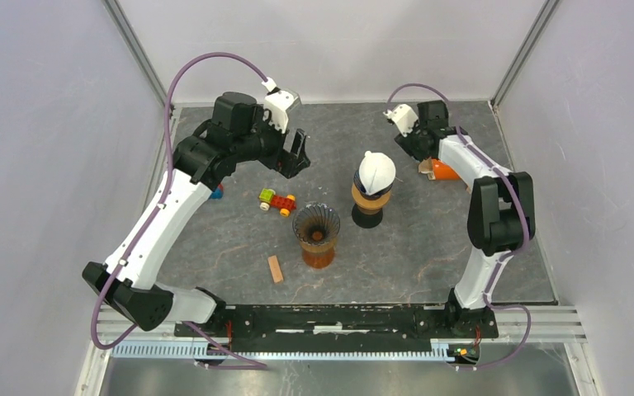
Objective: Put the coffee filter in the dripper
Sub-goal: Pick up the coffee filter from the coffee filter holder.
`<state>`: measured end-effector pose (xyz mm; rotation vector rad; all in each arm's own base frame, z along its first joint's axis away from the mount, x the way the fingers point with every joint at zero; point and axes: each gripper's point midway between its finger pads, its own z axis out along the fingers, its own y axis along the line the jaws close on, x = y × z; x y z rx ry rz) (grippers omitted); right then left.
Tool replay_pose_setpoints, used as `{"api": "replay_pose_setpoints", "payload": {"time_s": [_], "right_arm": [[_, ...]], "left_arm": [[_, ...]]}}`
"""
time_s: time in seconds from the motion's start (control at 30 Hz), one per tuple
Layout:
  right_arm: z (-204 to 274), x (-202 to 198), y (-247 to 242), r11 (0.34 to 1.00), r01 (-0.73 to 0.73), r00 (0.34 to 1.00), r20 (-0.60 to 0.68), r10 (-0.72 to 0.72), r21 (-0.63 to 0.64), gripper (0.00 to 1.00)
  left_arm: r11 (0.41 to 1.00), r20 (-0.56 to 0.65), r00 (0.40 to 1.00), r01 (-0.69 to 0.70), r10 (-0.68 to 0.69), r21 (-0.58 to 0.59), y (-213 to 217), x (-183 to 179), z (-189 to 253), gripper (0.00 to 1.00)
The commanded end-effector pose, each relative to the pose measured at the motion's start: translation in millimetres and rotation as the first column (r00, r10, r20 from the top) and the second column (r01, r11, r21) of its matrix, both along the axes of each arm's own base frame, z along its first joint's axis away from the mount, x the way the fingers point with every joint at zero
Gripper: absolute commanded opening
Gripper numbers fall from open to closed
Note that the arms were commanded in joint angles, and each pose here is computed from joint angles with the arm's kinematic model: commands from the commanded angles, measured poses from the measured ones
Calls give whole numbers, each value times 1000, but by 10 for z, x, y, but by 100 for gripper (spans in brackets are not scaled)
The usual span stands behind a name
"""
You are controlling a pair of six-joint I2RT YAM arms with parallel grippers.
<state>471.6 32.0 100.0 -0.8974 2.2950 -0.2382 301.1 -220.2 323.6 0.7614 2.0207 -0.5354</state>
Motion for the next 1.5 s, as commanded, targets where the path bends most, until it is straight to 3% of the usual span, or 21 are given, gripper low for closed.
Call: {"api": "replay_pose_setpoints", "payload": {"time_s": [0.0,0.43,0.7,1.47], "right_arm": [[239,285,44,996,-22,995,92,30,-91,50],[-170,227,32,986,-66,997,-37,62,-150,46],[-308,115,-29,959,-91,995,-73,73,-270,46],[-511,73,-122,937,-106,988,-140,62,-333,39]], "left_arm": [[998,19,1000,10,-8,-67,-83,32,120,93],[996,4,1000,19,-19,-84,-131,43,95,93],[996,0,1000,26,-26,-87,-146,43,78,94],[995,-27,999,19,-21,-102,-165,23,41,95]]}}
